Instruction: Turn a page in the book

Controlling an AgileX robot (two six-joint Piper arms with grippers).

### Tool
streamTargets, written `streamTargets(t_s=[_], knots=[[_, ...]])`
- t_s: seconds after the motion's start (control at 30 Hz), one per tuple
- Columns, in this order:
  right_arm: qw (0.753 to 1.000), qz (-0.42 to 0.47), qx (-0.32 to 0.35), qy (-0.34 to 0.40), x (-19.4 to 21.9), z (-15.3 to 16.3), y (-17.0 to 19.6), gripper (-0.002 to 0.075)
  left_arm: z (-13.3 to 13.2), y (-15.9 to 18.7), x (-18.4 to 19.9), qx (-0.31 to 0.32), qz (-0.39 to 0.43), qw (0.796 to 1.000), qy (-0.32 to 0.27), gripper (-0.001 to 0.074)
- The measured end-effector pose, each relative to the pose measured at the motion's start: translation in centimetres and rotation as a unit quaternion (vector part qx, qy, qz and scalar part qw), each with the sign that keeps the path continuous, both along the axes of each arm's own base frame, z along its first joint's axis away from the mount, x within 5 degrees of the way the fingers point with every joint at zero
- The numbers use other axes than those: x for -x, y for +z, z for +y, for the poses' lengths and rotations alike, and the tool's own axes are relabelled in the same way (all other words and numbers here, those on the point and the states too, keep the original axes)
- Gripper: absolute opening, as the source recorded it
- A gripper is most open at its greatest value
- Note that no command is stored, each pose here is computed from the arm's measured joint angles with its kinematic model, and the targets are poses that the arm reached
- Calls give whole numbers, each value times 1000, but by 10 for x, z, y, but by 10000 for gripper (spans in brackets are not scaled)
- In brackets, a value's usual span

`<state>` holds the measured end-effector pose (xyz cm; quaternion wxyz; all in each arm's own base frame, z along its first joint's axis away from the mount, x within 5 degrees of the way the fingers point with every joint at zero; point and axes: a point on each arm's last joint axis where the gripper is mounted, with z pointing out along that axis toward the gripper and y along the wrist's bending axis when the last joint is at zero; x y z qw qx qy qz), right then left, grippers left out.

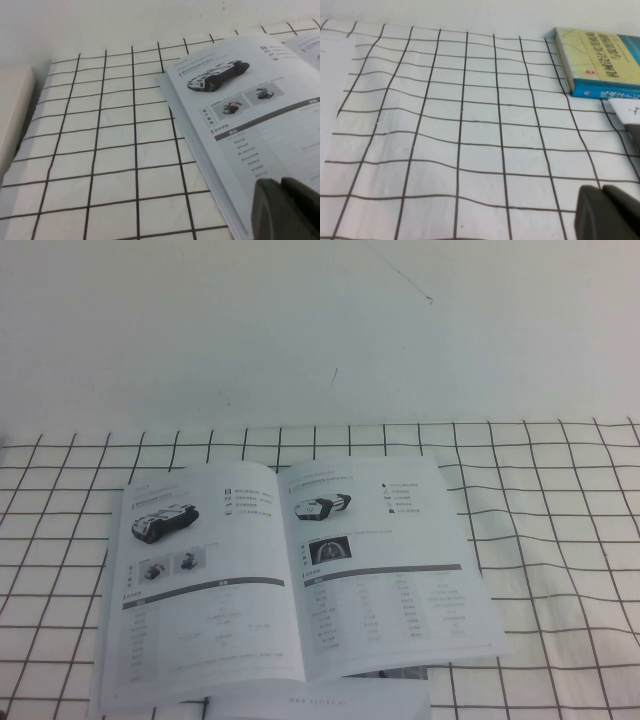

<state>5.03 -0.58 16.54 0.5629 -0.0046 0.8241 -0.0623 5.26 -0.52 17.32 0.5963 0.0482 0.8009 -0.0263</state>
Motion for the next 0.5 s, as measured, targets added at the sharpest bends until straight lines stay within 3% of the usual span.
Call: streamTargets(t_s=[0.27,0.4,0.5], knots=[[999,-36,4,1,-2,0,6,-2,2,2,-1,-48,-22,999,0,-3],[993,-118,12,4,-5,0,21,-2,0,20,-4,-44,-128,991,-7,-3],[980,-199,19,7,-6,1,36,-2,-3,43,-2,-31,-253,967,-16,-3]])
